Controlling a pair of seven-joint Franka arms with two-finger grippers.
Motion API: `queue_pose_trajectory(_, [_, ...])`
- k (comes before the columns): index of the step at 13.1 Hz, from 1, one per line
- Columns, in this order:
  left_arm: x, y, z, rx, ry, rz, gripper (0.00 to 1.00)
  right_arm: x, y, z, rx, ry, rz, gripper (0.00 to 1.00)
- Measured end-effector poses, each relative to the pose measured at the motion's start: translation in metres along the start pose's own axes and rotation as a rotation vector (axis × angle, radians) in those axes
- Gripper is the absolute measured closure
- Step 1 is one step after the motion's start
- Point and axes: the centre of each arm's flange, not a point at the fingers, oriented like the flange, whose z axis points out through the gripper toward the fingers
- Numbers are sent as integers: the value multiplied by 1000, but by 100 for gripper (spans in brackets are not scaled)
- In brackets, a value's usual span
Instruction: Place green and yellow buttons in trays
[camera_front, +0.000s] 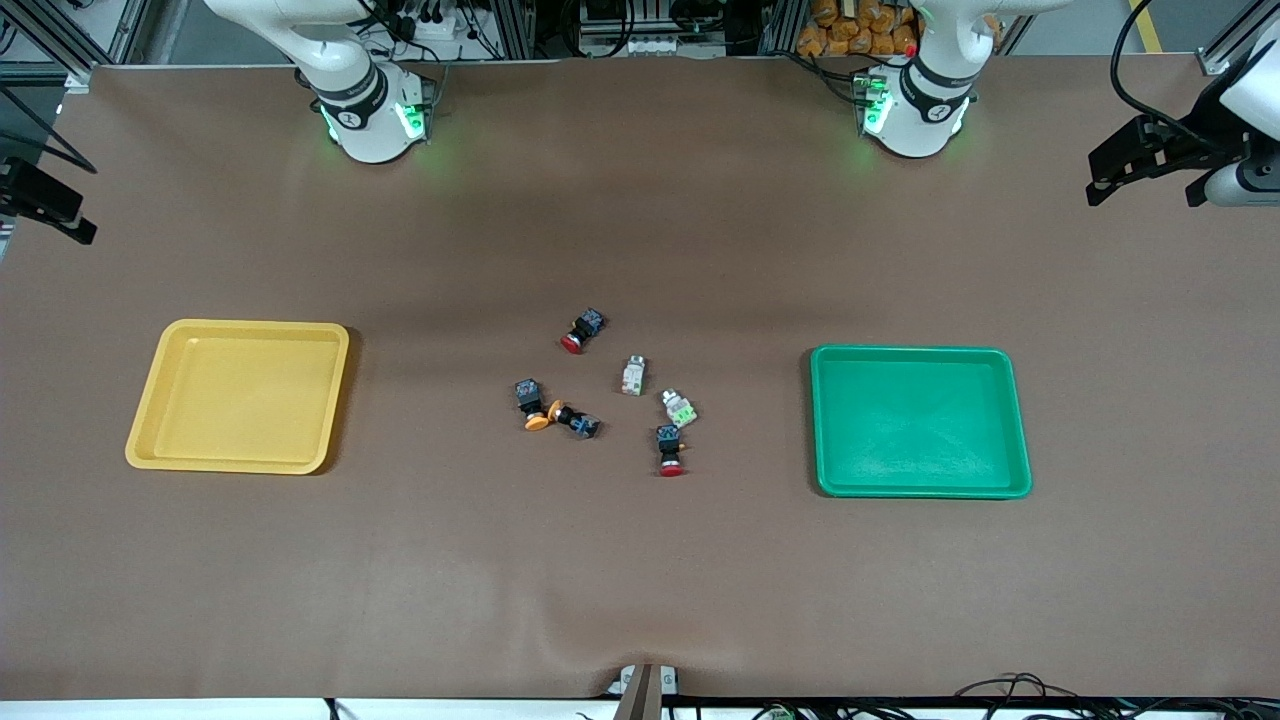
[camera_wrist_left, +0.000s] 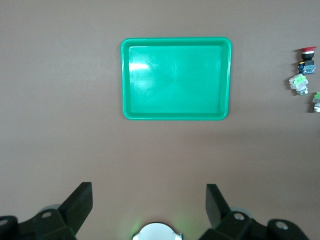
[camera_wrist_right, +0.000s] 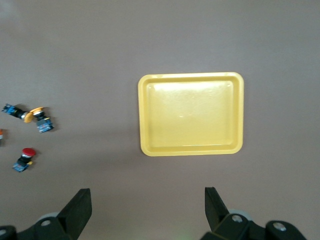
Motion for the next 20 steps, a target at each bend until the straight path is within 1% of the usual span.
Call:
queue_pose_trajectory(2, [0, -1, 0, 0, -1, -3, 0, 0, -4, 5, 19, -14, -6, 0])
queue_pose_trajectory(5, [0, -6, -6, -2, 11, -13, 0, 1, -13, 16, 29, -36, -22, 0])
queue_pose_trajectory(9, [0, -7, -6, -2, 9, -17, 0, 1, -15, 16, 37, -37, -23, 0])
queue_pose_trajectory(15, [8, -12, 8, -1, -23, -27, 0, 1, -15, 16, 37, -40, -23, 0])
queue_pose_trajectory(17, [19, -10, 32, -1, -66, -24, 0, 1, -14, 17, 38, -42, -22, 0])
queue_pose_trajectory(19, [46, -1, 82, -1, -125, -6, 0, 1, -14, 19, 38, -46, -21, 0])
queue_pose_trajectory(20, [63, 13, 114, -2, -140, 4, 0, 2, -14, 20, 38, -48, -21, 0])
